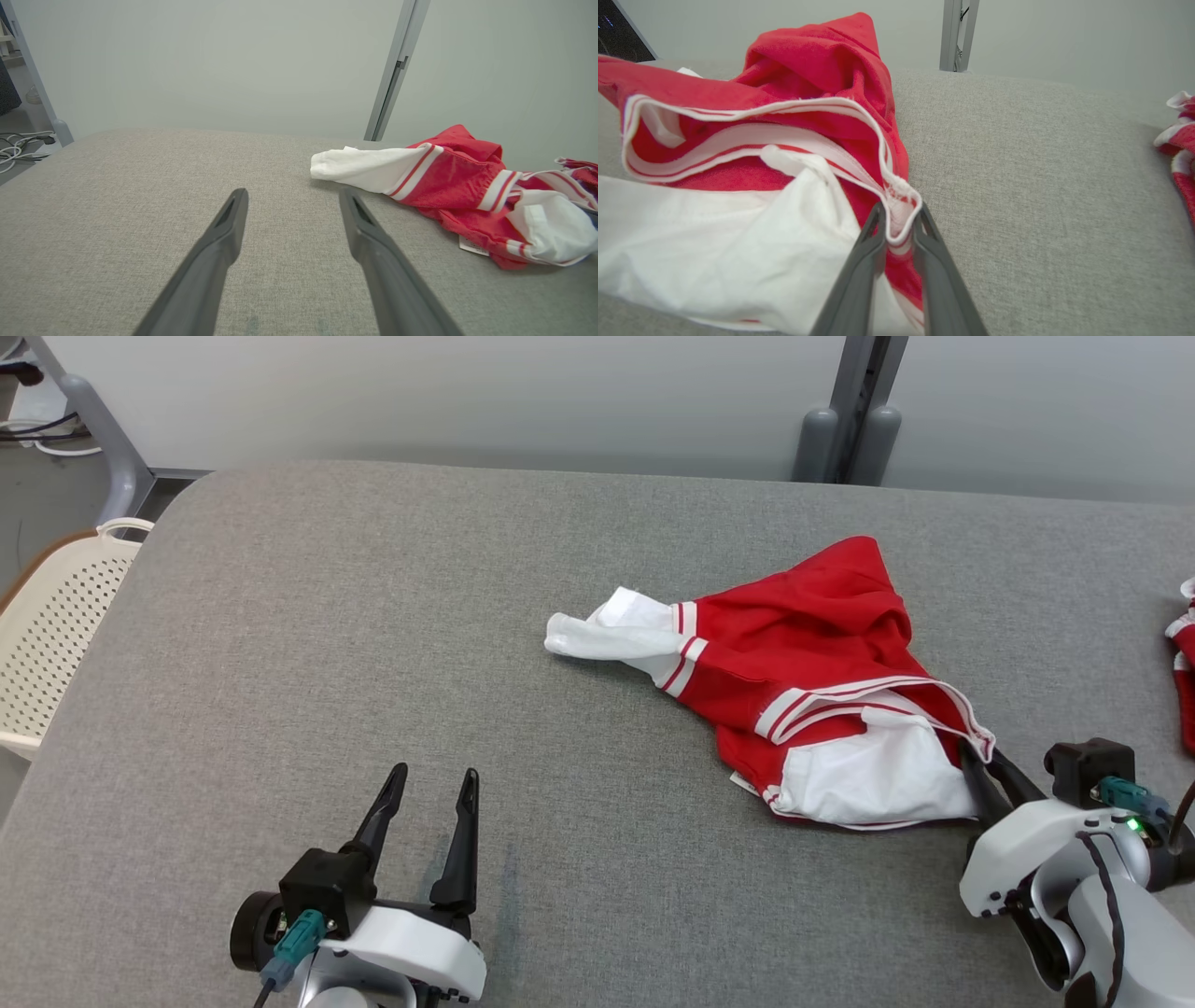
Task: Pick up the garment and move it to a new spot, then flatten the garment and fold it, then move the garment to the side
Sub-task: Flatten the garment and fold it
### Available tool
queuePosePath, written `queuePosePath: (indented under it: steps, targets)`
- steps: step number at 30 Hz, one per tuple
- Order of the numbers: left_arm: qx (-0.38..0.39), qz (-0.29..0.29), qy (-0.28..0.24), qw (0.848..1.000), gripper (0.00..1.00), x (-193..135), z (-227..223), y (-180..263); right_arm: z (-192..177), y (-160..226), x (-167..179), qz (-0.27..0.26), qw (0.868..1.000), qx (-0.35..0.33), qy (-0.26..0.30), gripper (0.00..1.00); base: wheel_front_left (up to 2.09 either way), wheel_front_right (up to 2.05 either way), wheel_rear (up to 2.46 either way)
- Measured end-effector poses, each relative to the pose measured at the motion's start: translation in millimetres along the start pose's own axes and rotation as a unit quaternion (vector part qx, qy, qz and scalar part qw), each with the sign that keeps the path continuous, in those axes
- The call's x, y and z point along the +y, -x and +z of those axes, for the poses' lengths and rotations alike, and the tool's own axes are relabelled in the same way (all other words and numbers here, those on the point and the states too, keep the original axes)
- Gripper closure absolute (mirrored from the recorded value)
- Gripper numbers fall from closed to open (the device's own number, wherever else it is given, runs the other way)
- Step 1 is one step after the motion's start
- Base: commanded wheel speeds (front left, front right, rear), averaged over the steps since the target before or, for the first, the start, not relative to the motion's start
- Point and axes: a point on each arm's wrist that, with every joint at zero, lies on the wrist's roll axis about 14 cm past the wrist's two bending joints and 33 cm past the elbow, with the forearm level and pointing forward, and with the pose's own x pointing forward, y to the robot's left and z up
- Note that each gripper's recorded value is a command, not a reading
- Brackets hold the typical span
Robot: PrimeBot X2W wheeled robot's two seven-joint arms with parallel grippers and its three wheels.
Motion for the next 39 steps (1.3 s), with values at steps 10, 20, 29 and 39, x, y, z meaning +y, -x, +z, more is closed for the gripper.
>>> queuePosePath:
  steps: [10,20,29,39]
  targets:
    - [-0.007,-0.005,0.001,1.0,0.0,-4,5,0,65,-9,62,0.081,0.991,-0.101,-0.036,1.0,0.0,0.0,0.0]
    - [-0.024,0.03,0.008,0.999,0.0,16,16,3,140,4,186,0.253,0.947,-0.179,-0.083,1.0,0.0,0.0,0.0]
    - [-0.048,0.107,0.009,0.993,0.0,63,31,19,157,9,269,0.36,0.915,-0.161,-0.082,1.0,0.0,0.0,0.0]
    - [-0.05,0.13,0.01,0.99,0.0,78,33,30,123,-18,278,0.355,0.93,-0.088,-0.029,0.0,0.0,0.0,0.0]
